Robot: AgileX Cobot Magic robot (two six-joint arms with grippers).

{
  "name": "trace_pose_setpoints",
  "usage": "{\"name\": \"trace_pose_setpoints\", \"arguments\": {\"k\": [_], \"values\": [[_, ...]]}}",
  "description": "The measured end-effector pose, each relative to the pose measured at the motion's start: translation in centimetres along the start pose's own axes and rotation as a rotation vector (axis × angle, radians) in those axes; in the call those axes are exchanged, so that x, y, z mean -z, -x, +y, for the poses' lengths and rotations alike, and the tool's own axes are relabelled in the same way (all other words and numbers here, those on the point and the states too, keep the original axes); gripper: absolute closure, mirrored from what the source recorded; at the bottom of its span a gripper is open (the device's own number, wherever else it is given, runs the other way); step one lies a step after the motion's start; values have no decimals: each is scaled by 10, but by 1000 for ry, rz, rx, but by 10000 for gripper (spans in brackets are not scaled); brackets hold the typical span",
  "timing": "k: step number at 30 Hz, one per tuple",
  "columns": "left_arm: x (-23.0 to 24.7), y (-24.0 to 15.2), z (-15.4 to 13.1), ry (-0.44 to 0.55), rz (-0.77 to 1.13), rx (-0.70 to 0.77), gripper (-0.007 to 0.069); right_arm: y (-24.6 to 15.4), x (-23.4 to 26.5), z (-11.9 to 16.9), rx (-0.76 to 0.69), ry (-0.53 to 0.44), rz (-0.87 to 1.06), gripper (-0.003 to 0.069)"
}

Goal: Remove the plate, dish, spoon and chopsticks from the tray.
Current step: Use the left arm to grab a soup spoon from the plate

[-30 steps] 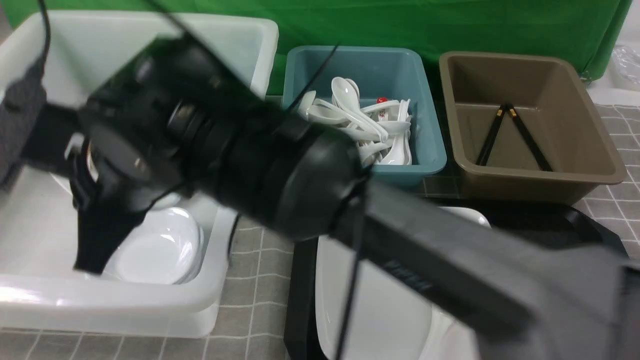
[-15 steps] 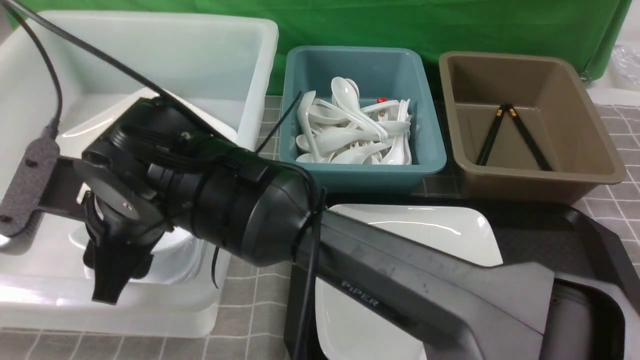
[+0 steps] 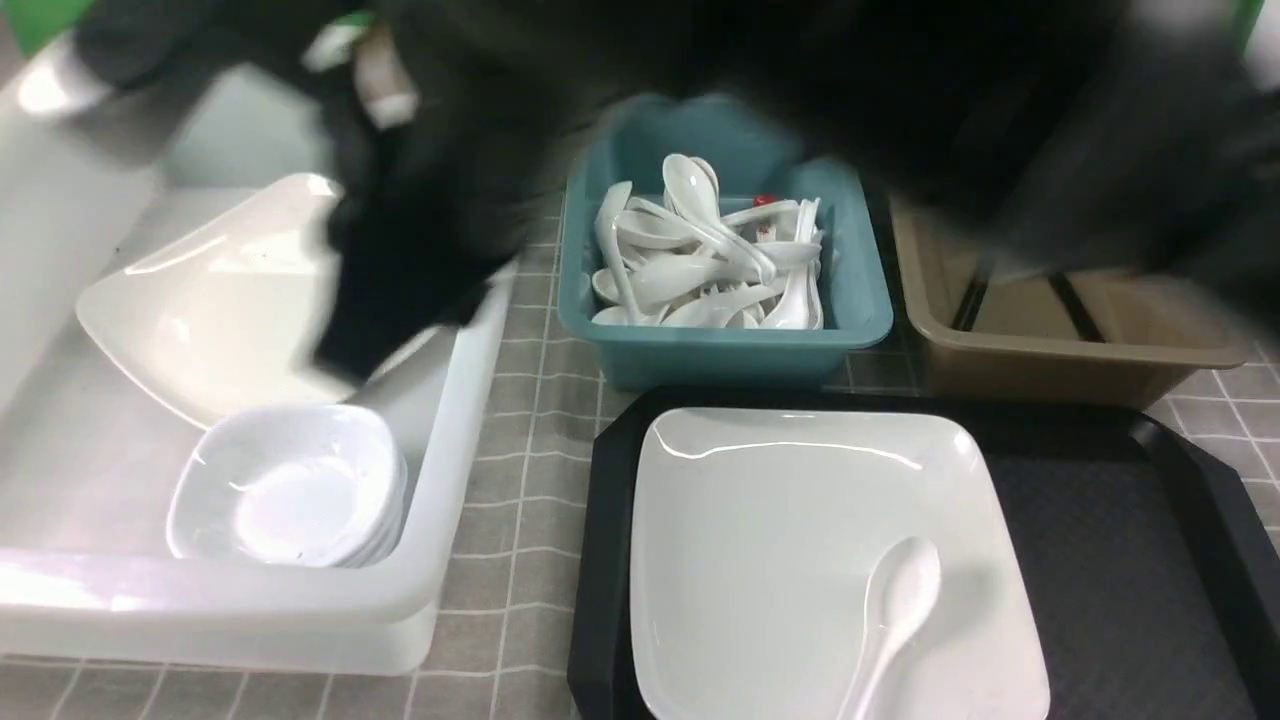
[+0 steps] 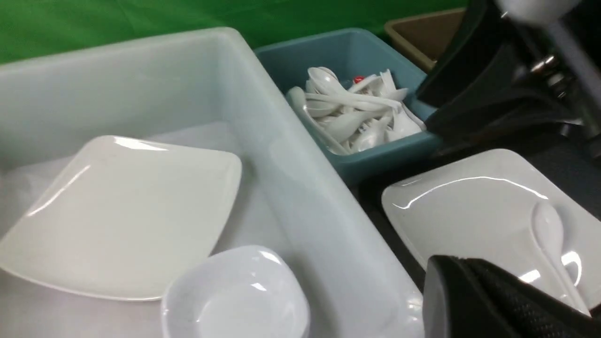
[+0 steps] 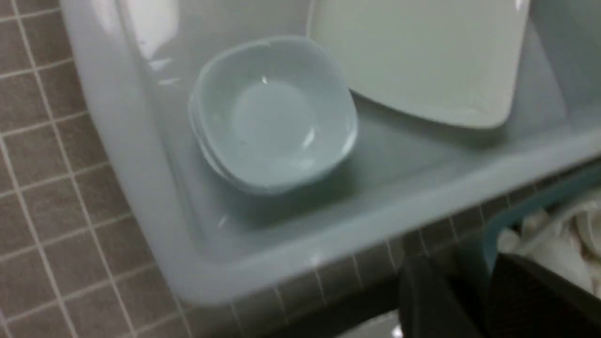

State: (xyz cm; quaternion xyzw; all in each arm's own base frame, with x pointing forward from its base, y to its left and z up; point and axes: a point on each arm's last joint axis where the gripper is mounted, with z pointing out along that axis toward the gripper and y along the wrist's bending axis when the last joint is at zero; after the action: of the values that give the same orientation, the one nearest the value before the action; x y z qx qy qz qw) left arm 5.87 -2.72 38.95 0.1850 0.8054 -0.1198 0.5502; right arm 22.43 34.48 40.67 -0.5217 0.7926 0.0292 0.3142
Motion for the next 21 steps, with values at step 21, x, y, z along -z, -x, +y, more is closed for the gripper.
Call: {"name": "trace_pose_setpoints", "arguments": {"k": [21], "values": [[-246, -40, -156, -417, 755, -168, 603, -316, 146, 5, -601, -188, 0, 566]]}}
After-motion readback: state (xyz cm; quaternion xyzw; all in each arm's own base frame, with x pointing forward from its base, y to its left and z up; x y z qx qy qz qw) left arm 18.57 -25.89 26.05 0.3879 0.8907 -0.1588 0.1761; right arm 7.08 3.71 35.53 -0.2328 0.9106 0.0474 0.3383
